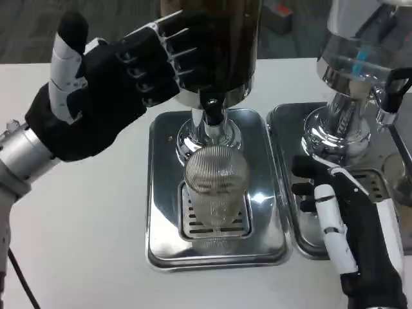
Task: Grasp the cup under the faucet to collect the drink, then remove the cup.
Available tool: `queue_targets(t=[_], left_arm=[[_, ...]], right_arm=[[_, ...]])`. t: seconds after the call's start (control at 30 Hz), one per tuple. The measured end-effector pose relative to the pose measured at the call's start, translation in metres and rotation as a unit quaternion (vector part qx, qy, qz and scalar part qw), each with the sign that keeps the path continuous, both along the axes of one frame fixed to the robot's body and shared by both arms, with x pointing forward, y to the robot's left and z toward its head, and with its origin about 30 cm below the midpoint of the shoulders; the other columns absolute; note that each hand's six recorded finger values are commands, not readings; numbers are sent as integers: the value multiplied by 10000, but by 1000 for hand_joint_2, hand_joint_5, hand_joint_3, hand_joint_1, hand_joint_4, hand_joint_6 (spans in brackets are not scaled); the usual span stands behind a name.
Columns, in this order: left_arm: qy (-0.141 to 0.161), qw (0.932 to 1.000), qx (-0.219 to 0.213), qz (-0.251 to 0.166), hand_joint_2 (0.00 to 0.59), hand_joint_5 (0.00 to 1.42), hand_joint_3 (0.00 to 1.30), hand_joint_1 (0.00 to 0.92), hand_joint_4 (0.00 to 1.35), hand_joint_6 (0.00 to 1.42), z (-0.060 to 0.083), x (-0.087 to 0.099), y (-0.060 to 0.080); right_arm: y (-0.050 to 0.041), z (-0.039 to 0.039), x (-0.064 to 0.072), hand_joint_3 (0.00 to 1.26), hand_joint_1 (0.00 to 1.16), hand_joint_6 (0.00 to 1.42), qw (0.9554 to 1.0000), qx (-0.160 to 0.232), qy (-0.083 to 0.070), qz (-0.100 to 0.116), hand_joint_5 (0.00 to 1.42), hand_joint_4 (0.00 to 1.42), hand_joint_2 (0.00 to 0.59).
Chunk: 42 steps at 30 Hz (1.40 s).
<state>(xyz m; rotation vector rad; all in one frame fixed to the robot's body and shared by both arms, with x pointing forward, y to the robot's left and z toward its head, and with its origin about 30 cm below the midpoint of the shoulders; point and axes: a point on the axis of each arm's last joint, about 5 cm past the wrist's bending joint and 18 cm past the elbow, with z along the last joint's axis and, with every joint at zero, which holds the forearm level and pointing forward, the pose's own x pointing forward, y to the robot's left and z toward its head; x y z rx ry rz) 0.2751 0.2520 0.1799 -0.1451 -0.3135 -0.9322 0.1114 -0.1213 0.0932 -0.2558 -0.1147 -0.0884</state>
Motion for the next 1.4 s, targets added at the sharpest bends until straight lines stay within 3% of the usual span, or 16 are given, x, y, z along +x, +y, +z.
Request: queue_targets(t=[0.3, 0.73, 1.4], left_arm=[[-237, 9996, -18, 158, 75, 112, 183, 0, 68, 149, -58, 17, -142], [28, 9995, 274, 169, 79, 112, 186, 0, 77, 142, -252, 63, -200], [-425, 9951, 884, 128, 83, 136, 247, 0, 121, 156, -305, 102, -257]], right_arm=[[3, -4, -8, 367, 0, 511, 10000, 15, -5, -36, 426, 334, 460], [0, -20, -25, 365, 0, 512, 10000, 14, 46, -54, 427, 335, 458], [-16, -21, -66, 377, 1, 513, 9999, 14, 92, -100, 443, 353, 454]])
